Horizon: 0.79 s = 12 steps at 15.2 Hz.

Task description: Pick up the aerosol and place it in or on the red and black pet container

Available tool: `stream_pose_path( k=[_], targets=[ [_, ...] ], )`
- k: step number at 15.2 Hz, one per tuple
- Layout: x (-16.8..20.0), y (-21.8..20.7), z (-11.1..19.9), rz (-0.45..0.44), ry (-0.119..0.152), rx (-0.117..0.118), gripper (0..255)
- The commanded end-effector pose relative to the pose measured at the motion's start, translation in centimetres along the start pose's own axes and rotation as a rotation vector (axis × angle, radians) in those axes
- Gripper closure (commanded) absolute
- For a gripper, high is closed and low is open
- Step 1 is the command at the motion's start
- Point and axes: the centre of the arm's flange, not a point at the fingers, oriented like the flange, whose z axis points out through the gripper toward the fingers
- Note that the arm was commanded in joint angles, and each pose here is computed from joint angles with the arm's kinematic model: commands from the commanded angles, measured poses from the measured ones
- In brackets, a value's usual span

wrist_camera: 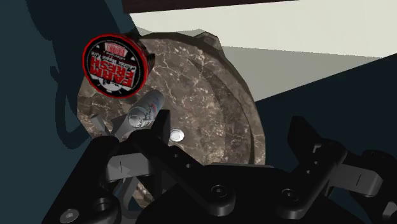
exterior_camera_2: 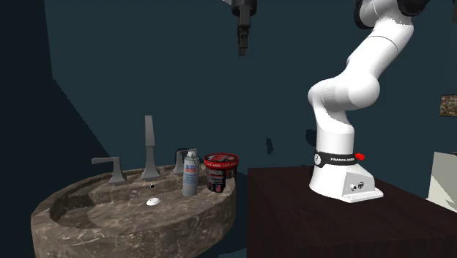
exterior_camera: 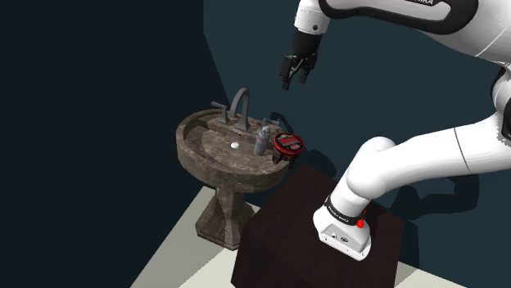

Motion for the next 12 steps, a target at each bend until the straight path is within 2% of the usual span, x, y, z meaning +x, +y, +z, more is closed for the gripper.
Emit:
stream_pose_path(
  k=[1,12],
  targets=[
    [0.0,0.0,0.0,0.000,0.000,0.000,0],
    [5.4,4.3,12.3,-0.079,0.005,-0.072,0]
  ],
)
